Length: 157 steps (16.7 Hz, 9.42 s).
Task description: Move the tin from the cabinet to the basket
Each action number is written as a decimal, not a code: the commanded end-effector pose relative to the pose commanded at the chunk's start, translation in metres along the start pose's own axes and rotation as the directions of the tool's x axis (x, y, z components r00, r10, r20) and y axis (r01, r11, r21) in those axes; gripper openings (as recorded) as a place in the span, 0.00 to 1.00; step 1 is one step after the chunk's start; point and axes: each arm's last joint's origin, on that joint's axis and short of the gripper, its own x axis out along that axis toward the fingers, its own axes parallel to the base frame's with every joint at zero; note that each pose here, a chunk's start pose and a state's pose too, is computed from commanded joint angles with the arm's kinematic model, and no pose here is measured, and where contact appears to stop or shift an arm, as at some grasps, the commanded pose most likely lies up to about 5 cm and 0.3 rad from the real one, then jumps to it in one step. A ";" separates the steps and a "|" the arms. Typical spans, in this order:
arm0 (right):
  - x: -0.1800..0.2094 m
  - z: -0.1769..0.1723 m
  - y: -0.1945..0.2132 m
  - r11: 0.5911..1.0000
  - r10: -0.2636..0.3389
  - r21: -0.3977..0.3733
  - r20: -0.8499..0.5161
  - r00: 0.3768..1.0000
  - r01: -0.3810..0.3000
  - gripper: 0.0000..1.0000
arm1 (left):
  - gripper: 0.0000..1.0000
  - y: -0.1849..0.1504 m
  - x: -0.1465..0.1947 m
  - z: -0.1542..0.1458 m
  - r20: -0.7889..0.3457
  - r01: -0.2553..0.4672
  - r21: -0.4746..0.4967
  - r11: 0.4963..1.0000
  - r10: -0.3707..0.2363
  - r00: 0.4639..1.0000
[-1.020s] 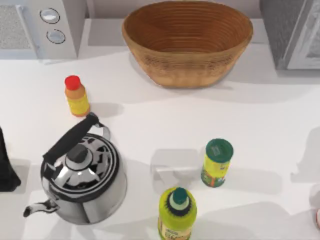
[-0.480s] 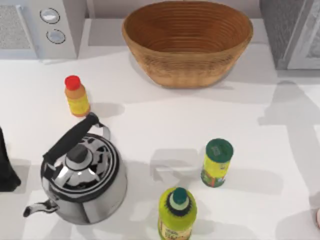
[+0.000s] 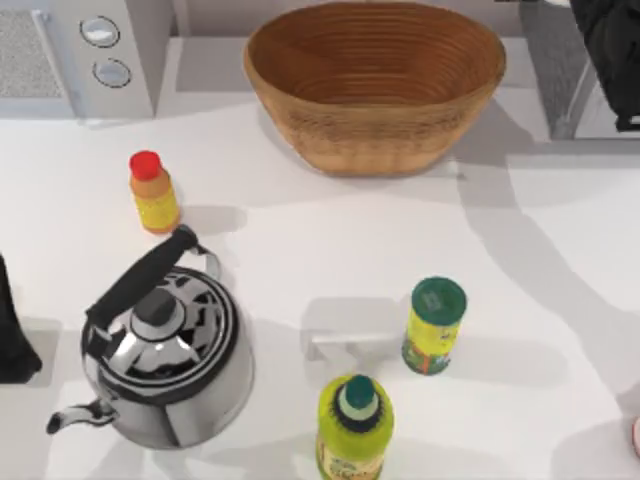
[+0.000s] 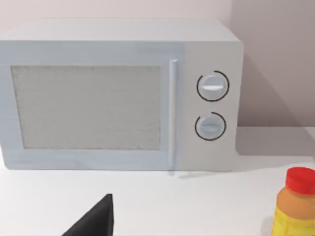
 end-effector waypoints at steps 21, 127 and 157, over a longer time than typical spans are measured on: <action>0.088 -0.081 0.126 1.000 0.001 0.003 -0.003 1.000 -0.001 0.00 | 1.00 0.000 0.000 0.000 0.000 0.000 0.000 1.000 0.000 1.000; -0.147 -0.137 -0.318 1.000 0.005 0.015 0.005 1.000 -0.005 1.00 | 1.00 0.000 0.000 0.000 0.000 0.000 0.000 1.000 0.000 1.000; -0.146 0.127 -0.400 0.999 0.001 0.045 -0.017 1.000 0.000 1.00 | 1.00 0.000 0.000 0.000 0.000 0.000 0.000 1.000 0.000 1.000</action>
